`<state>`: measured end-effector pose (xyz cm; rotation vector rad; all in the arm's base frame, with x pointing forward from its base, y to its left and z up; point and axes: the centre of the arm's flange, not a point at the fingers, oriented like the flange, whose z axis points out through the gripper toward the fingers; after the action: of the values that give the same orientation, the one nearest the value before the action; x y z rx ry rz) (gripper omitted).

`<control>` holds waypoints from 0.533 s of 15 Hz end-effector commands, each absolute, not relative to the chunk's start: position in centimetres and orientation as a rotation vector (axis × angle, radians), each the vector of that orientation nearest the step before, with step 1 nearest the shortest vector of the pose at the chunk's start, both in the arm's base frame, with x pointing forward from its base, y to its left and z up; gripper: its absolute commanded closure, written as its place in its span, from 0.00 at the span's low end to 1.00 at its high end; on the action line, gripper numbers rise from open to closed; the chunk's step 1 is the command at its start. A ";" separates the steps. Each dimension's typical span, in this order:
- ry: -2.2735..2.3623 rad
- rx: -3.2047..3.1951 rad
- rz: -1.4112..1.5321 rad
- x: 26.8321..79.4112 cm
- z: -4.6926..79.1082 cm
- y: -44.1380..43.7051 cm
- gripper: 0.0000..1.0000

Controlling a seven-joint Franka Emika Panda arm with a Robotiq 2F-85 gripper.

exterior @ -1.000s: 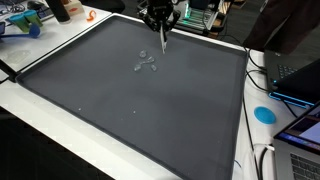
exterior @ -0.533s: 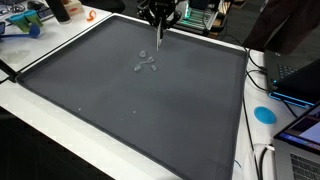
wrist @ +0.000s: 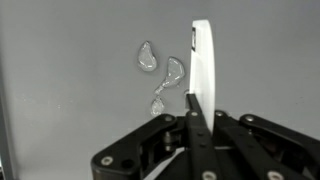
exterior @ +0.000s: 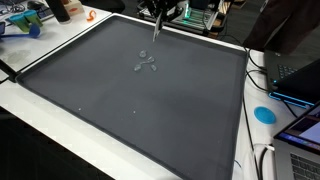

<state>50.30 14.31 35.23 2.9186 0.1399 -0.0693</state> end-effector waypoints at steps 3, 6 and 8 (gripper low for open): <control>0.052 2.867 -0.100 50.6 36.8 15.7 0.99; 0.034 2.869 -0.088 50.8 37.8 15.8 0.99; 0.054 2.895 -0.079 50.9 37.6 15.5 0.96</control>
<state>50.88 15.55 37.61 2.8946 0.0541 -0.0786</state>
